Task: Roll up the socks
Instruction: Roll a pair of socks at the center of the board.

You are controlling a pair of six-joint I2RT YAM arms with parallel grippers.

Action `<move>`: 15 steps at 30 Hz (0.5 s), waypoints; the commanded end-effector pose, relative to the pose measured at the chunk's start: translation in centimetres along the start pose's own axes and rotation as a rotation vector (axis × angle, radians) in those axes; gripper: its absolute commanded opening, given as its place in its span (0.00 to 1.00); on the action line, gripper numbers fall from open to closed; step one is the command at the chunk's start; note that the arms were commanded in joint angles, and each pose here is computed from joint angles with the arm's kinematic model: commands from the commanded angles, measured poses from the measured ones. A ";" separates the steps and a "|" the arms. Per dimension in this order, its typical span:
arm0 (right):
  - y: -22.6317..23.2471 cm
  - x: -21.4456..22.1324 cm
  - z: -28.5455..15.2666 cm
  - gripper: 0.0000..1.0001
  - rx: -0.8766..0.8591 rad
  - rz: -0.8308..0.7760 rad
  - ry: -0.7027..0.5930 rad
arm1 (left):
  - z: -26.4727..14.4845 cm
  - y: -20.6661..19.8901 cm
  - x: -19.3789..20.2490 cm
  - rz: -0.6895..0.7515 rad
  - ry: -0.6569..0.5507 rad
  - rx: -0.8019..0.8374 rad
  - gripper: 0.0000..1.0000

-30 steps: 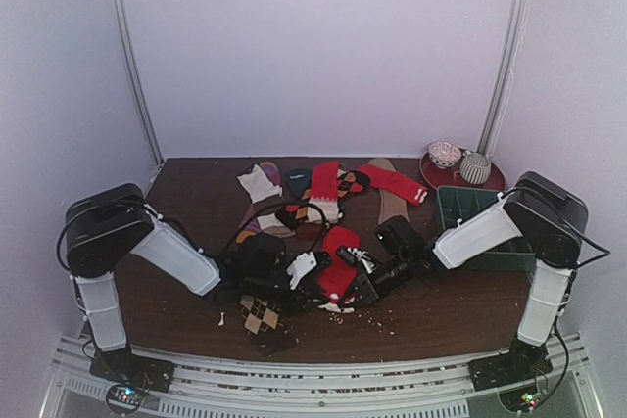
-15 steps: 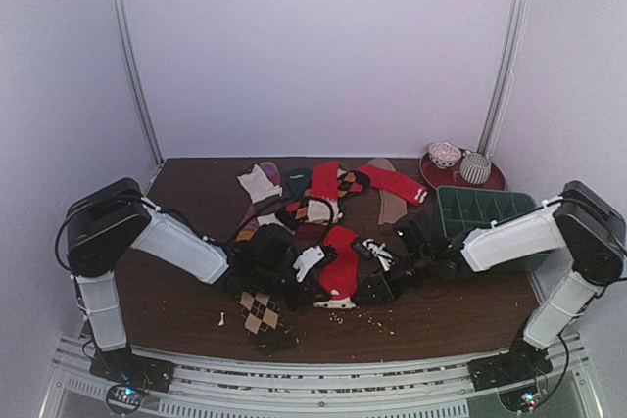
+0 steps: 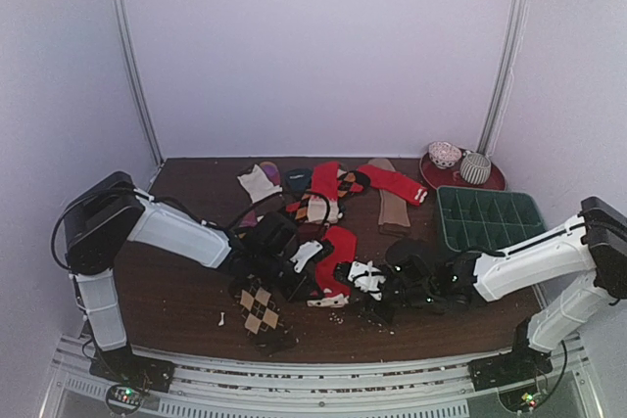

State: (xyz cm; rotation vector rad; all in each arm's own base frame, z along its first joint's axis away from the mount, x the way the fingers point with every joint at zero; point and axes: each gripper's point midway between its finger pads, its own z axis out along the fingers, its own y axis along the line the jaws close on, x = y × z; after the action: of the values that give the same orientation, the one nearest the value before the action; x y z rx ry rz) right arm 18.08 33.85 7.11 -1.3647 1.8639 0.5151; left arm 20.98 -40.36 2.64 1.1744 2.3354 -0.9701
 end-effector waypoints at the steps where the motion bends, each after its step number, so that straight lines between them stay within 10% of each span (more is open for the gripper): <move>1: -0.9 -2.0 1.0 0.50 0.076 -0.161 -0.030 | 0.3 0.9 3.1 -0.059 0.107 -0.020 0.00; 15: 0.3 0.5 5.3 0.47 0.007 -0.215 0.062 | 0.2 0.6 3.1 -0.026 0.111 -0.005 0.00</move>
State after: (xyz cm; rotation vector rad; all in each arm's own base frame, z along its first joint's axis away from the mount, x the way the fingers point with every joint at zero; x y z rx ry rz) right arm 19.59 37.21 4.39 -1.5560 1.7304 0.3697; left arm 20.72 -40.29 2.61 1.1879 2.3389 -0.9848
